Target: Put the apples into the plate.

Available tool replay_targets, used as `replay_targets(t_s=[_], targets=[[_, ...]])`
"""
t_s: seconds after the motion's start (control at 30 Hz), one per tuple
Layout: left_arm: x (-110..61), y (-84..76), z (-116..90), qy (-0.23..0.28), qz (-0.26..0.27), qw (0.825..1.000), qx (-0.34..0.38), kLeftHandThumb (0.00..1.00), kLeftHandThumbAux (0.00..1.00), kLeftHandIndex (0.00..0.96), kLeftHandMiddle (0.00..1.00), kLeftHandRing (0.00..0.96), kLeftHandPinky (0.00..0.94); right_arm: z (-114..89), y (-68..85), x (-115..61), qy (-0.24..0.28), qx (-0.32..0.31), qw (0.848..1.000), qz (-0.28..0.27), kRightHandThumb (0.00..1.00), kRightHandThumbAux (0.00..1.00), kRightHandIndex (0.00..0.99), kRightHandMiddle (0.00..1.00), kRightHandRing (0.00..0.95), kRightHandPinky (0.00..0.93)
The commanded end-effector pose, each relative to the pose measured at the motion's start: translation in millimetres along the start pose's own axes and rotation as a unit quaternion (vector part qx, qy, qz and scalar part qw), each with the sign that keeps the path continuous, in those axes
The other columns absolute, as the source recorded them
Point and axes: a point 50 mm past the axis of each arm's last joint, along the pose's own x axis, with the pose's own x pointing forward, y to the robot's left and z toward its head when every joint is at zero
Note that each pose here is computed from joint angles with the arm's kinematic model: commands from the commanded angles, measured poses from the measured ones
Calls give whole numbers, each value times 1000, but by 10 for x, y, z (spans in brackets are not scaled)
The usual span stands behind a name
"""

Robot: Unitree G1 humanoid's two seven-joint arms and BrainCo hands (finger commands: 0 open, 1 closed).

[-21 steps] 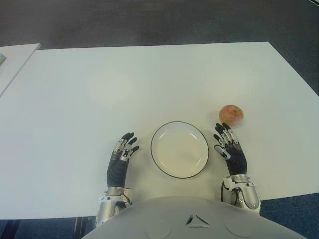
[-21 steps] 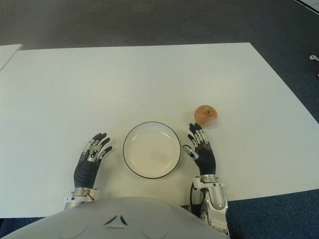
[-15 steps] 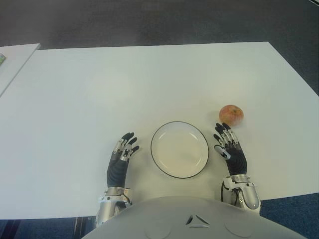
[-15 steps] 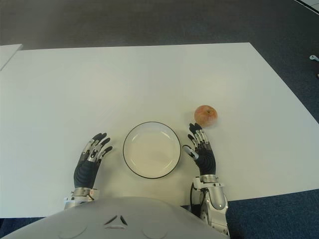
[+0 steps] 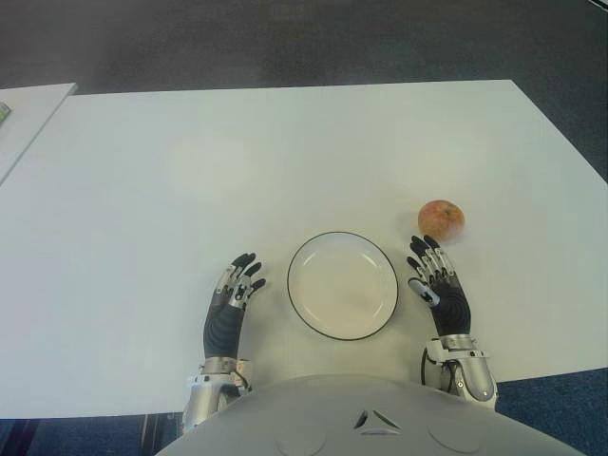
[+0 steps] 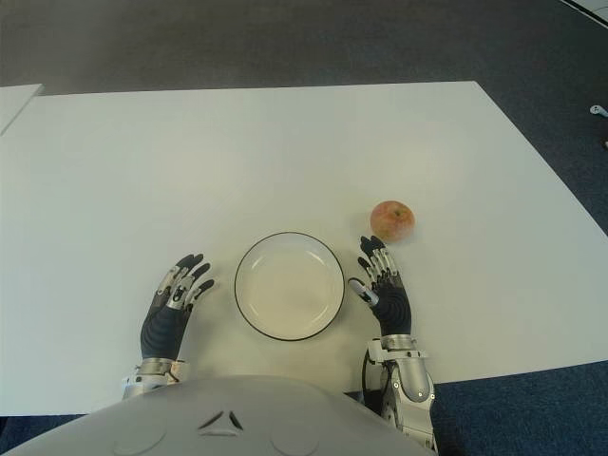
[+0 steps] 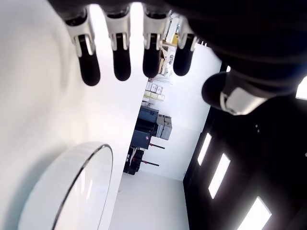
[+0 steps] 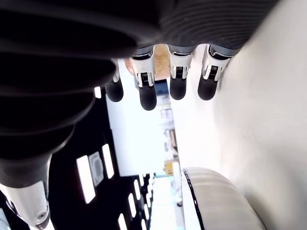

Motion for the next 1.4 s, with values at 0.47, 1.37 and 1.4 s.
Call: replay_targets(t_s=[0.47, 1.37, 1.4], targets=[[2, 4, -9, 4, -2, 1000, 5, 198, 451, 176, 152, 164, 232, 405, 176, -119, -40, -3, 999, 7, 319, 620, 79, 136, 52, 13], [59, 9, -34, 0, -1, 1000, -9, 227, 474, 195, 173, 191, 271, 1367, -231, 246, -304, -535, 788, 21, 372, 537, 122, 127, 83, 35], [59, 10, -34, 0, -1, 1000, -9, 228, 473, 196, 173, 192, 272, 1363, -235, 251, -305, -541, 783, 20, 361, 534, 122, 126, 81, 32]])
